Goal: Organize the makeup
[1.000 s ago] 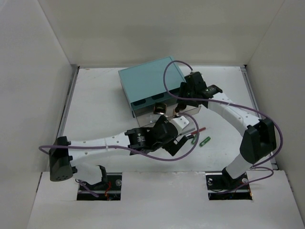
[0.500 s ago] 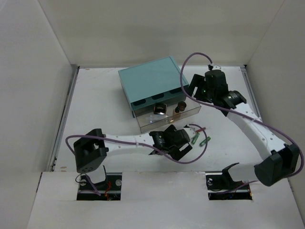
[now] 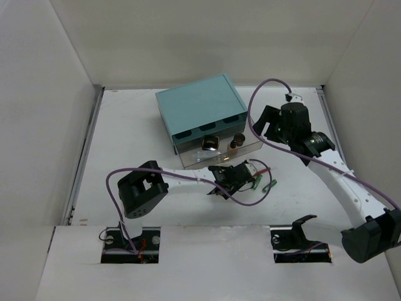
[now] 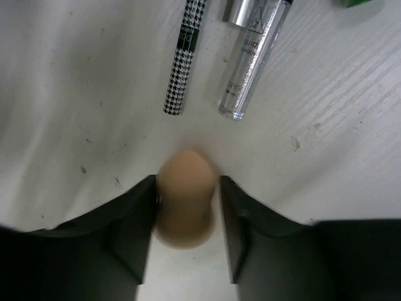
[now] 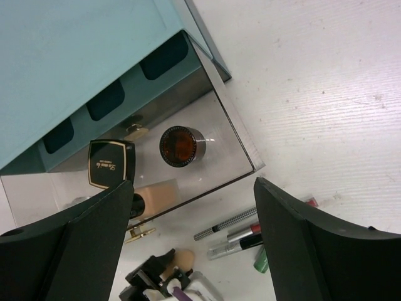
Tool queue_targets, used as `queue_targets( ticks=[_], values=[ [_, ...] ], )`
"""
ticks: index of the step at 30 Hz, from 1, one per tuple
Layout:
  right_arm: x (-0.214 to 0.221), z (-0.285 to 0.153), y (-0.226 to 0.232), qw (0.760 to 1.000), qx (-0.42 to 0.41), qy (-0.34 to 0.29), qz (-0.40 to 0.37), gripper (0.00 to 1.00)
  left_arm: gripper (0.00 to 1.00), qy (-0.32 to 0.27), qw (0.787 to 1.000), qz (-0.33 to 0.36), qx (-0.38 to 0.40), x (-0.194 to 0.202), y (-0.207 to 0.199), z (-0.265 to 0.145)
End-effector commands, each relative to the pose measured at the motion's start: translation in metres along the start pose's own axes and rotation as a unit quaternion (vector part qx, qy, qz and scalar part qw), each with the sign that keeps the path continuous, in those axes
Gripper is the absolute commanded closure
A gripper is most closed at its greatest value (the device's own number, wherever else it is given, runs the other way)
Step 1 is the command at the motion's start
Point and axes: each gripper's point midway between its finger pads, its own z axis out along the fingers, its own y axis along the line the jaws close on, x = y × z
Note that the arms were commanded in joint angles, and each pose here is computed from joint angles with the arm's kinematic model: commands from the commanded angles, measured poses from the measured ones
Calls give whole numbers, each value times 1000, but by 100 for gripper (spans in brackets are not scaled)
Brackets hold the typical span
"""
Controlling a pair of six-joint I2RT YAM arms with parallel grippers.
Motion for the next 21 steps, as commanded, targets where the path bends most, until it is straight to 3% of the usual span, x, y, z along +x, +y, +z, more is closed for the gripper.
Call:
queue_targets(
  ticks=[1, 3, 6, 10, 15, 21],
  values=[
    [-21, -8, 8, 999, -22, -39, 8, 17, 71, -35, 999, 6, 1, -26, -4, -14],
    [-22, -10, 6, 999, -22, -44, 10, 17, 82, -52, 999, 5, 4, -34, -5, -25],
    [-24, -12, 3, 998, -22, -50, 11, 17, 86, -90, 996, -1, 6, -52, -3, -50],
    [-25, -13, -2, 998, -20, -58, 15, 17, 88, -172, 984, -33, 12, -88, 13, -99],
    [-23, -9, -2, 998, -21, -56, 16, 17, 87, -289, 953, -86, 13, -145, 53, -154],
    [-22, -7, -1, 998, -24, -53, 18, 17, 86, -310, 946, -95, 9, -177, 83, -152]
  ],
)
